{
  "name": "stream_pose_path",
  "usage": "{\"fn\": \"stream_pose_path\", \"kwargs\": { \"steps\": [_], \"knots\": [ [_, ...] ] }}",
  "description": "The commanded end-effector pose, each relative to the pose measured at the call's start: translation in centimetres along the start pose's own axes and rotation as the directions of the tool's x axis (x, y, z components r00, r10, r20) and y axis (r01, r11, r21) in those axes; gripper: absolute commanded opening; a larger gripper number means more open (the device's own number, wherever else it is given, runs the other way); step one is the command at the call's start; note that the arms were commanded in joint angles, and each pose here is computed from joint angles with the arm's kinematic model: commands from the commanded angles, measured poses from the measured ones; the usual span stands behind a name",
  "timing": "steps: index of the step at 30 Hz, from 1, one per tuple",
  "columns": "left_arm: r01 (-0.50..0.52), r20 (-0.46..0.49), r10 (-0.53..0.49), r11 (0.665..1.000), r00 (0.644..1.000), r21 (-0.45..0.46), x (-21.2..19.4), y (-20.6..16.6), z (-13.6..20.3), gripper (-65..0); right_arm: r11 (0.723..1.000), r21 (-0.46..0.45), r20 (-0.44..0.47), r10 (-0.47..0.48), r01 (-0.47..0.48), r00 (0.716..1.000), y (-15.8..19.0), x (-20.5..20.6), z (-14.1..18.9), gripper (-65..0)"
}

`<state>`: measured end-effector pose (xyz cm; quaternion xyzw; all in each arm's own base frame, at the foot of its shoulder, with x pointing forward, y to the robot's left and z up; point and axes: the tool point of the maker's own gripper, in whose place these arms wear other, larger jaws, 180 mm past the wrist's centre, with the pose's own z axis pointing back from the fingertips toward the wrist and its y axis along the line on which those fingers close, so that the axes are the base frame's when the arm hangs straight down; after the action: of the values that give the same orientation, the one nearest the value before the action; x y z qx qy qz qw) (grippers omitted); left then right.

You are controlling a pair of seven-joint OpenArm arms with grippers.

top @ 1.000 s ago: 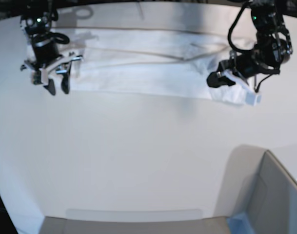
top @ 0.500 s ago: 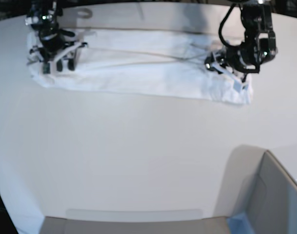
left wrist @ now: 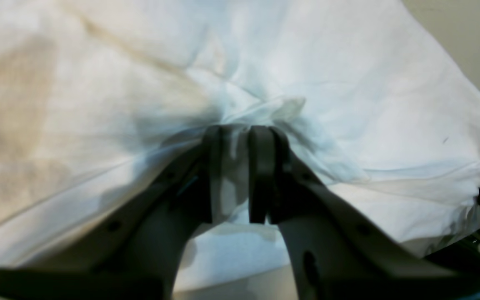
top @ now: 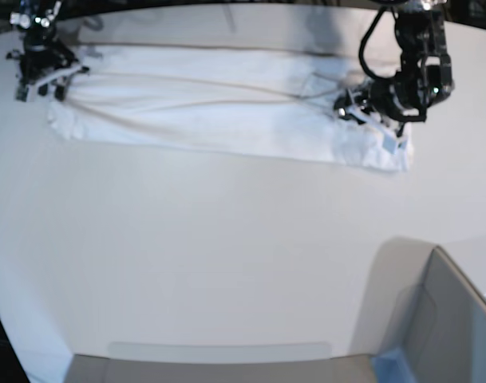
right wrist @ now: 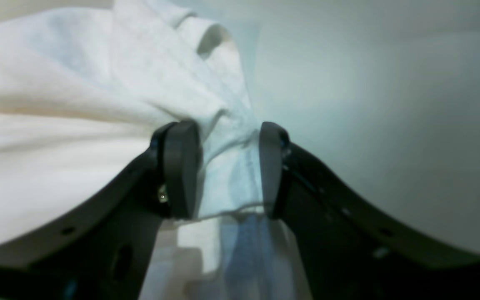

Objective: Layout the t-shirt on the table in an organized manner, then fold the t-shirt properly
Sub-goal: 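Grasp the folded shirt edge with both grippers, then pull the folded shirt edge with both grippers to smooth it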

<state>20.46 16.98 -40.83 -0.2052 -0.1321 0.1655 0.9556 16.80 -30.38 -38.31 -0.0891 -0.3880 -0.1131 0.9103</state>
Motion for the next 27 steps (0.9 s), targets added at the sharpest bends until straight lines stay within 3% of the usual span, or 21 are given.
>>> {"fn": "stream_pose_path", "kwargs": {
  "steps": [1,7,11,15,20,27],
  "knots": [
    [0.005,0.006,-0.005,0.999,1.0,0.04,0.2,0.9,0.3,-51.7,1.0,-0.003,0.083,0.026,-0.026,0.996,0.0,2.4,0.9,-40.2],
    [0.006,0.006,-0.006,0.999,1.0,0.031,0.2,0.7,0.3,-51.8,0.996,0.053,0.314,0.05,-0.07,0.948,3.2,7.9,4.1,-40.2],
    [0.055,0.039,-0.055,0.998,0.998,0.004,0.8,-1.1,1.3,-51.8,0.99,0.109,0.346,0.05,-0.093,0.937,5.4,9.0,3.7,-40.2],
    [0.079,0.074,-0.077,0.997,0.994,-0.026,1.3,-2.8,1.8,-51.8,0.989,0.12,0.289,0.047,-0.085,0.956,5.9,8.9,2.3,-40.2],
    [0.046,0.043,-0.045,0.999,0.998,-0.019,0.7,-2.0,0.9,-51.8,0.996,0.061,0.203,0.059,-0.072,0.978,3.2,8.5,0.1,-40.3],
    [0.036,0.034,-0.036,0.999,0.999,-0.013,0.5,-1.6,0.7,-51.8,0.993,0.034,0.142,0.106,-0.112,0.984,1.4,7.6,-0.9,-40.3]
  ]
}}
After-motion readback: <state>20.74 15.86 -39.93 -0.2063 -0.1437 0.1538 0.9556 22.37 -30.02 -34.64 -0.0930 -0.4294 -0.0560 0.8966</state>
